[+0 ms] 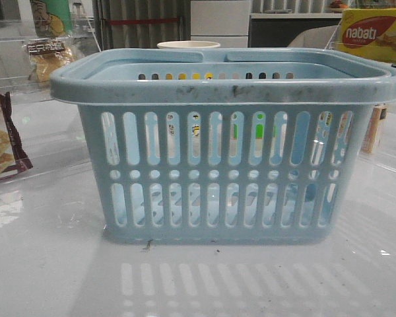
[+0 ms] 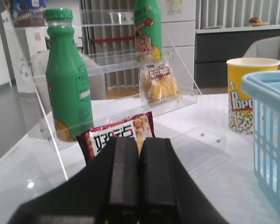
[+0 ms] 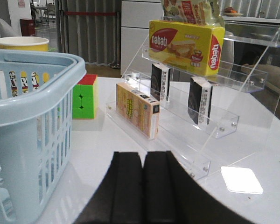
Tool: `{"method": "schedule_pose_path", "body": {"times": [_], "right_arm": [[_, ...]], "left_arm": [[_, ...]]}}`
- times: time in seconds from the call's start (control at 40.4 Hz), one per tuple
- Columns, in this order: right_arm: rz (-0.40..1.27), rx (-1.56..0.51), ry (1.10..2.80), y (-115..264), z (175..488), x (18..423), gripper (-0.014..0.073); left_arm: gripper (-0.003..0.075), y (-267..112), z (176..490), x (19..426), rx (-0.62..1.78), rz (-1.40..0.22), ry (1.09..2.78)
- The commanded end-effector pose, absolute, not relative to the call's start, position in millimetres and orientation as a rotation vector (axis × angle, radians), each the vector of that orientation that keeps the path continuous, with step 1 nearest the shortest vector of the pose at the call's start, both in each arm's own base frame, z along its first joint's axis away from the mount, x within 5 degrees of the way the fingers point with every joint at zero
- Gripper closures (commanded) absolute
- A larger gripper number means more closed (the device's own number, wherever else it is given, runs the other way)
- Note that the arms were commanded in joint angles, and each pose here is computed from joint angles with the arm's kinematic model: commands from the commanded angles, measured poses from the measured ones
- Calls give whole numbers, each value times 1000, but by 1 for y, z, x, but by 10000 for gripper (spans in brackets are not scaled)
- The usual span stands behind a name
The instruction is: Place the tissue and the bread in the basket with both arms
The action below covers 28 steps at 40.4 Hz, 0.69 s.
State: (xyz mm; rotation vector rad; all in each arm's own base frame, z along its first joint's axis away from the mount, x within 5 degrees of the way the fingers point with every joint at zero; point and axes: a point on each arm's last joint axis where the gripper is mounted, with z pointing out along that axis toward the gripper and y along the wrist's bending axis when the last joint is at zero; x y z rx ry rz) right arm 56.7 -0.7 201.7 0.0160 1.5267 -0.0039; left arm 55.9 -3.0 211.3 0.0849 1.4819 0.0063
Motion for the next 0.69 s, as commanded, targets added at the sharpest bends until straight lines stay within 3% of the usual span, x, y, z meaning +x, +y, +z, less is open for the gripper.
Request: {"method": "schedule_pose_path", "body": {"times": [0.0,0.272,0.495,0.669], "right_arm": [[-18,13,1372,-1,217,53,528],[-11,5,1309,0,279,36,528],[-10,-5,1322,1,336,28,528],[-20,-18,1457,1,362,42,528]], "left_arm": [[629,-4,231,51,84,-3,1297],[629,-2,292,33,69,4,1224],[629,0,344,30,57,17,1383],[629,1,368,44,52,26,1563]]}}
